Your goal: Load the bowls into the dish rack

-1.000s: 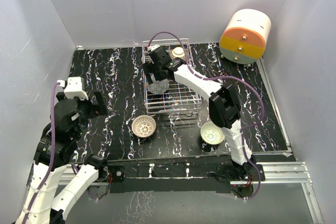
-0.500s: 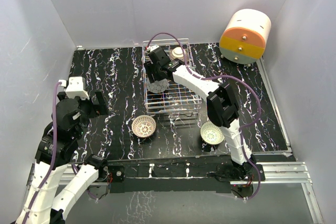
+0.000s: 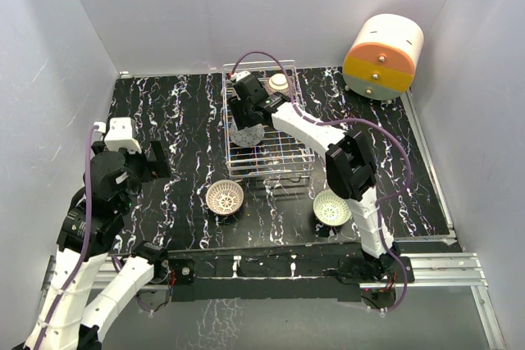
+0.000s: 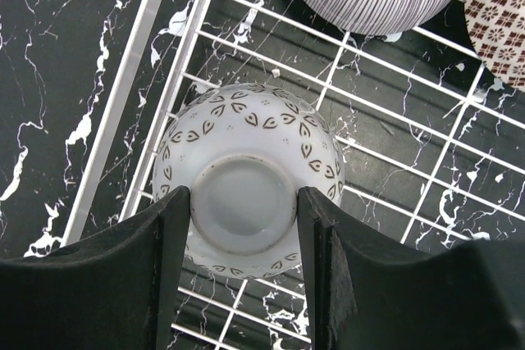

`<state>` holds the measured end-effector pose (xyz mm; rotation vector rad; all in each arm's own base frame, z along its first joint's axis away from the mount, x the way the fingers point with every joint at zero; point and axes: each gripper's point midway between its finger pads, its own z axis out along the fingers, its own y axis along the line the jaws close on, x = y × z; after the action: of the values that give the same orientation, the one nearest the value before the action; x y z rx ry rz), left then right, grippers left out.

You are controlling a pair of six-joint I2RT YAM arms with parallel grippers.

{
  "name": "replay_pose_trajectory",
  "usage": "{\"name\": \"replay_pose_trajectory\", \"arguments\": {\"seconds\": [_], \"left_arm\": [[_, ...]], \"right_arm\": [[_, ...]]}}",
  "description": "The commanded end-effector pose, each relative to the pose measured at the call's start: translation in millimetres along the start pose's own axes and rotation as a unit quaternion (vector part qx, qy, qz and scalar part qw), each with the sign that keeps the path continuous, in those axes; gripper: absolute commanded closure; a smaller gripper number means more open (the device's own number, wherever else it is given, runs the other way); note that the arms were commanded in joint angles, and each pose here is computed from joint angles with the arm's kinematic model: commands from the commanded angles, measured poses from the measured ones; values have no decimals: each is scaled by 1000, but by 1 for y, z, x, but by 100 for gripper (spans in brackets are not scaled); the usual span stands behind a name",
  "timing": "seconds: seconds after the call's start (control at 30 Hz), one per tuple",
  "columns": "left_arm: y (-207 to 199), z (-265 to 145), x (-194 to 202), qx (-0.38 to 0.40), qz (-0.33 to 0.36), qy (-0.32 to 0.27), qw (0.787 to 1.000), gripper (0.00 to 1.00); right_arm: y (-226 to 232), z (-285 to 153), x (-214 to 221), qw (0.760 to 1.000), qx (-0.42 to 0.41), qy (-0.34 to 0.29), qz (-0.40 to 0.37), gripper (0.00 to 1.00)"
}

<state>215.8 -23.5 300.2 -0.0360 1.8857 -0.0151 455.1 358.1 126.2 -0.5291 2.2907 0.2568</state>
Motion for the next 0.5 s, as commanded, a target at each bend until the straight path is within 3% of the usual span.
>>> {"name": "replay_pose_trajectory", "arguments": {"seconds": [0.0,0.47], "left_arm": [[0,0,-2,0,-1,-5,1000,3],[-2,-3,0,6,-6,-6,1000,3]], "right_arm": [[6,-39,-28,999,-19,-35,10,53],[24,-83,13,1000,-26,-13,7,54]]}}
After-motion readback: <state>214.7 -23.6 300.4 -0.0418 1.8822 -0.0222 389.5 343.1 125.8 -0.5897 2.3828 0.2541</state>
